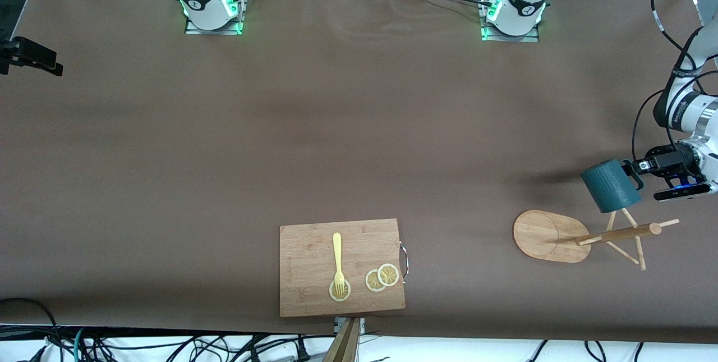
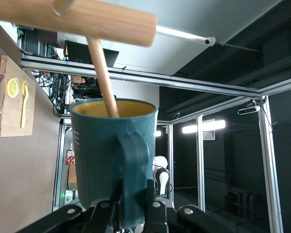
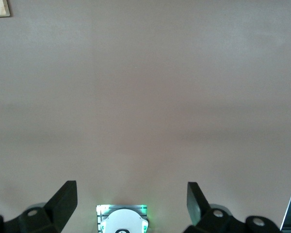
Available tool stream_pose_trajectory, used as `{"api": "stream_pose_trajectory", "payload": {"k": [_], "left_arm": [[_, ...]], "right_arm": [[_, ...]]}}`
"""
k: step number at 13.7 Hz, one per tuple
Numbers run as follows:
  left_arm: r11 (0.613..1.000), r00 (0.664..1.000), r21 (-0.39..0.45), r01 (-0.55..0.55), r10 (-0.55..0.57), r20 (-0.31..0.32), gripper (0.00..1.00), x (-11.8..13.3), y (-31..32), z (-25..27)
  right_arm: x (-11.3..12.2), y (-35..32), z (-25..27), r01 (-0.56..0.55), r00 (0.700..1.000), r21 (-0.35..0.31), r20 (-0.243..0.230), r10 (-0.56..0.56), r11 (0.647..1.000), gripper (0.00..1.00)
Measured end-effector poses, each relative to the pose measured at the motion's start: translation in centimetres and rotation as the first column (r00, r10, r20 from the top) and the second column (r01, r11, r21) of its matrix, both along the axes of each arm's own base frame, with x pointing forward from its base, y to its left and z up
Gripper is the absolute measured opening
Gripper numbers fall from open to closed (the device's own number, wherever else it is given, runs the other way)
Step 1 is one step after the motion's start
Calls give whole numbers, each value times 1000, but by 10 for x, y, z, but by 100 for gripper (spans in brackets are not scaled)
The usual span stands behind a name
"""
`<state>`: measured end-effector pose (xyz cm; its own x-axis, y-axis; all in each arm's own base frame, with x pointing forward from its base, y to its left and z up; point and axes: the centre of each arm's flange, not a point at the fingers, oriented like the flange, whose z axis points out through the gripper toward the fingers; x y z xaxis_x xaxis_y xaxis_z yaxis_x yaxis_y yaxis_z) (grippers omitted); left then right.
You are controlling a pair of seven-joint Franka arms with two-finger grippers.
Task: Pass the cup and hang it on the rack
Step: 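Lower the mug handle onto a rack peg with the left gripper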
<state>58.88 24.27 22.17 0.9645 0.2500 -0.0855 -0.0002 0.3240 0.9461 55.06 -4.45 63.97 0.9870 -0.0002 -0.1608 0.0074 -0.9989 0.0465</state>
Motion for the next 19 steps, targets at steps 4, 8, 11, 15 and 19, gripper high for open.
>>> {"api": "stream_pose_trajectory", "payload": {"k": [4,8,11,15,19], "left_arm": [[1000,999,-12,2,-2,-46,19,5,13,-5],[999,997,-30,-14,12,-74,19,4,20,-14],[999,996,-42,-23,19,-90,19,0,23,-27],[999,996,-45,-28,24,-88,19,1,25,-27],[998,993,-58,-36,30,-112,19,5,32,-21]], "right_arm": [[0,0,0,0,1000,0,0,0,1000,100],[0,0,0,0,1000,0,0,0,1000,100],[0,0,0,-1,1000,0,0,1,1000,100],[0,1,0,-2,1000,0,0,2,1000,100],[0,1,0,-2,1000,0,0,2,1000,100]]}}
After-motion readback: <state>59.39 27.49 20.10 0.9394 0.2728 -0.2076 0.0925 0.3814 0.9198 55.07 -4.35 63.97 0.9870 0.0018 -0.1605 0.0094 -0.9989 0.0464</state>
